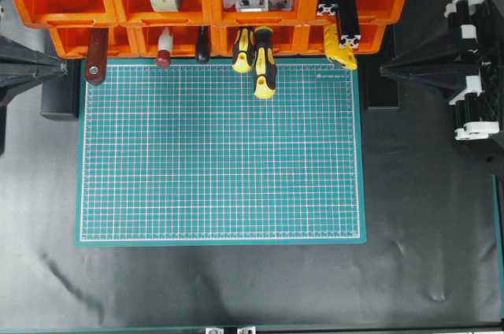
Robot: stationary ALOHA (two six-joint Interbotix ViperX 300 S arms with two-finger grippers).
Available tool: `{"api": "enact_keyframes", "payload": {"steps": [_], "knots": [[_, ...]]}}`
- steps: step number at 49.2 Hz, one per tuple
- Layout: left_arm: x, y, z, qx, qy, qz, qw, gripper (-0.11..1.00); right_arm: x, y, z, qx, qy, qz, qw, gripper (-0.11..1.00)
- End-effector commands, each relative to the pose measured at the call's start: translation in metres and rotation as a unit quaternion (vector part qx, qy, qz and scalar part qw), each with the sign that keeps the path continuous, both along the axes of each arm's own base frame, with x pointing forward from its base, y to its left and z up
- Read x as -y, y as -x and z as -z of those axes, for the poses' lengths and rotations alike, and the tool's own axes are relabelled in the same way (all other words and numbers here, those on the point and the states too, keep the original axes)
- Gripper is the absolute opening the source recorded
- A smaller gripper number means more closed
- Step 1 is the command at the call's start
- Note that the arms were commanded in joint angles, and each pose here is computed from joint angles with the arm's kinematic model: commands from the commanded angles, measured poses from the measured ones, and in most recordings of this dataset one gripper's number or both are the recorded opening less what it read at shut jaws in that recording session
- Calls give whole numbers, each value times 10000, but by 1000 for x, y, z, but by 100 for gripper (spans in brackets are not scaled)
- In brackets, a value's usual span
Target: Pick frame from container rack with right arm.
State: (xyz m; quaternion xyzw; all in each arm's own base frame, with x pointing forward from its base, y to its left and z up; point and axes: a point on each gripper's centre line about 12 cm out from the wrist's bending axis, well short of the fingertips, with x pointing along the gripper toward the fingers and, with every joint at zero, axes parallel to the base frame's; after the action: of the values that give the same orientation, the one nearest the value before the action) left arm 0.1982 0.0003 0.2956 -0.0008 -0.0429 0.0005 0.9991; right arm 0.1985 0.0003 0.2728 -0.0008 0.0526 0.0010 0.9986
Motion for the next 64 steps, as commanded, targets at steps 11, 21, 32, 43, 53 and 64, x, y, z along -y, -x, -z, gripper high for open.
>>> {"api": "enact_keyframes", "payload": {"steps": [11,21,32,43,53,64], "knots": [[2,-2,-42,521,-68,50,9986,1,0,5,-10,-254,-258,27,9993,-1],[5,-7,-48,245,-37,119,9996,1,-2,8,-22,-761,-440,26,9961,-1],[5,-12,-47,-48,114,144,9998,1,-11,6,-52,-1653,-400,-161,9853,-1],[5,-12,-47,-109,129,134,9998,1,-15,8,-90,-2635,-188,-207,9643,-1],[5,-12,-46,-117,129,135,9998,1,-23,-5,-115,-3238,155,-285,9456,-1],[5,-13,-46,-132,144,143,9997,1,-35,-43,-133,-3845,899,-74,9187,-1]]}}
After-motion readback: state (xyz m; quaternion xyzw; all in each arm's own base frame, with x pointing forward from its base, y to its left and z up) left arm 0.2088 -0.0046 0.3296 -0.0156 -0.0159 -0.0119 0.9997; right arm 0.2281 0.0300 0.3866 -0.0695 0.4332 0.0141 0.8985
